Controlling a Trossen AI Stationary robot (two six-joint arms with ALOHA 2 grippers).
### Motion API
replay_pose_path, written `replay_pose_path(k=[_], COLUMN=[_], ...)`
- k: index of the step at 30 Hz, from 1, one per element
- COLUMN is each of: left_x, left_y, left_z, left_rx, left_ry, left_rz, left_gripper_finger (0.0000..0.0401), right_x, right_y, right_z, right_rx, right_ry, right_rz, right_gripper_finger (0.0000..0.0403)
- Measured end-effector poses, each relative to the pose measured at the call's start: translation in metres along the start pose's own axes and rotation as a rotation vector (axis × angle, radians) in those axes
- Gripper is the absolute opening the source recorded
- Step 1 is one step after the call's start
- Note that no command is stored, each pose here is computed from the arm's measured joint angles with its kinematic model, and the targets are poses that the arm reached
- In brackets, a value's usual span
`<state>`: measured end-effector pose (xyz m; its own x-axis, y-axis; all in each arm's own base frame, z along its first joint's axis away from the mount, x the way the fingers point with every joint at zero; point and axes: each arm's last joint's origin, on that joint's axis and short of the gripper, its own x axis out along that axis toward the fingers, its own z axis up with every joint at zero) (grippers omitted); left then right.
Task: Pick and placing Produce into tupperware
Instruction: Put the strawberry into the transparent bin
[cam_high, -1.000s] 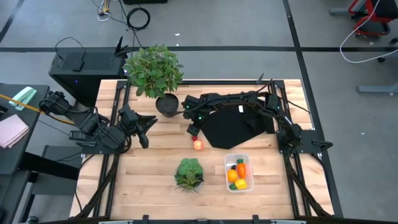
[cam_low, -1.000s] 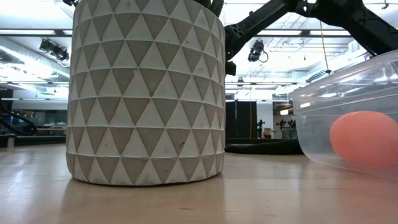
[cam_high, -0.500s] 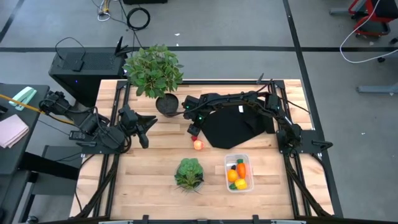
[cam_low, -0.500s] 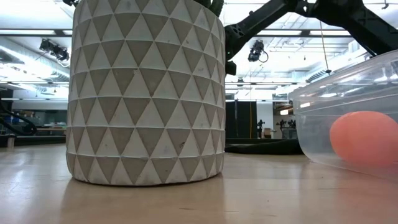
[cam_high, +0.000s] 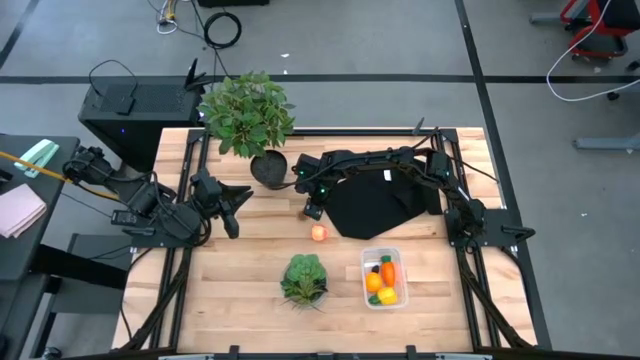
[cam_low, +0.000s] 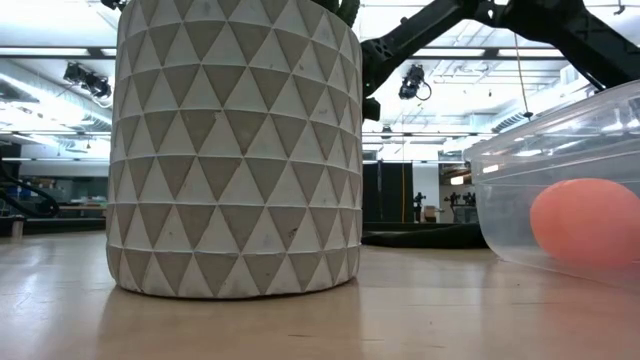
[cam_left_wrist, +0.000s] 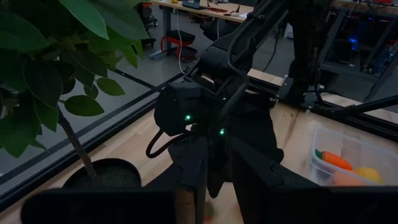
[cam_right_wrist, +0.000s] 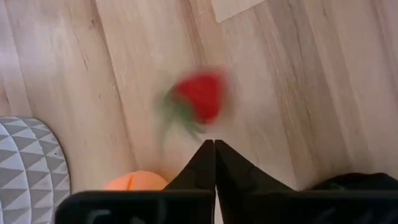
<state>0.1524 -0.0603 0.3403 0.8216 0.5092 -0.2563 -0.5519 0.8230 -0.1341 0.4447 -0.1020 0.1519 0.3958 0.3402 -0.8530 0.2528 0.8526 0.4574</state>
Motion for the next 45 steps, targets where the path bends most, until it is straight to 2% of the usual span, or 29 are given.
replay_pose_path(k=[7, 15, 23, 32, 35, 39, 41, 45], left_x=[0.0, 0.0, 0.0, 0.0, 0.0, 0.0, 0.0, 0.0], left_y=[0.0, 0.0, 0.0, 0.0, 0.0, 0.0, 0.0, 0.0], left_z=[0.0, 0.0, 0.0, 0.0, 0.0, 0.0, 0.0, 0.0], left_rx=[0.0, 0.0, 0.0, -0.001, -0.002, -0.001, -0.002, -0.003], left_ry=[0.0, 0.0, 0.0, 0.0, -0.001, 0.0, -0.001, -0.001], left_rz=[0.0, 0.0, 0.0, 0.0, 0.0, 0.0, 0.0, 0.0], left_gripper_finger=[0.0068, 0.0074, 0.0068, 0.0075, 0.0074, 0.0068, 0.0067, 0.0071], right_x=[0.0, 0.001, 0.007, 0.004, -0.007, -0.023, -0.026, -0.028], right_y=[-0.001, 0.002, 0.017, 0.028, 0.032, 0.037, 0.035, 0.025], right_z=[0.0, 0.003, 0.005, 0.006, 0.01, 0.016, 0.018, 0.019], right_rx=[-0.014, -0.053, -0.178, -0.284, -0.316, -0.379, -0.308, -0.021], right_ry=[-0.008, -0.039, -0.075, -0.122, -0.171, -0.243, -0.269, -0.305], right_rz=[-0.032, -0.027, -0.038, -0.195, -0.263, -0.278, -0.27, -0.264], right_gripper_finger=[0.001, 0.0047, 0.0106, 0.0167, 0.0175, 0.0177, 0.0174, 0.0164])
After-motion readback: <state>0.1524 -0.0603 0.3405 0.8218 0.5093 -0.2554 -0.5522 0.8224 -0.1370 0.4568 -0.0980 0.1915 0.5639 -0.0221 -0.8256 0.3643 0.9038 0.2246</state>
